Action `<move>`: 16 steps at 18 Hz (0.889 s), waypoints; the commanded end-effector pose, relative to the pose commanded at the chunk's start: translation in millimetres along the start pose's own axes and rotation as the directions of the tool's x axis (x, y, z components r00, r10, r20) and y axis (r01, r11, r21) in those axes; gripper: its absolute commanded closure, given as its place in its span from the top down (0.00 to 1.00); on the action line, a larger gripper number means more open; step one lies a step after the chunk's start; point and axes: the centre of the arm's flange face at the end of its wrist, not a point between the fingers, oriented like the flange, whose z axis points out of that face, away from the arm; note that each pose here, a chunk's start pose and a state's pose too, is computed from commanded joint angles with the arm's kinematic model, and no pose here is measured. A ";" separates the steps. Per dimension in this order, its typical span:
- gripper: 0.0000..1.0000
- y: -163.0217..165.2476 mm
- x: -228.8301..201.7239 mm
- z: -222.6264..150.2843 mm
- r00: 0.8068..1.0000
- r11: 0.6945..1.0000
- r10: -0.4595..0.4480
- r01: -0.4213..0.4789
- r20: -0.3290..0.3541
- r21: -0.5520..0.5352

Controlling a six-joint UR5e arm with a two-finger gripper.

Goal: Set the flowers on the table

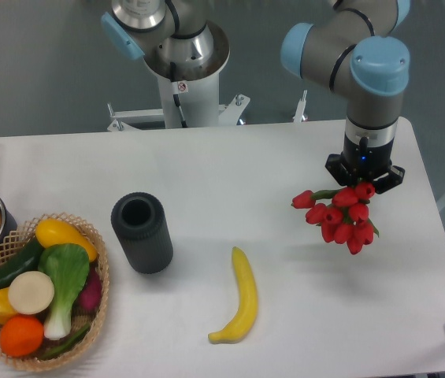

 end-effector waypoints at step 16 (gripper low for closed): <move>0.79 -38.1 5.1 80.4 0.995 1.000 0.004 -0.007 -0.103 -0.031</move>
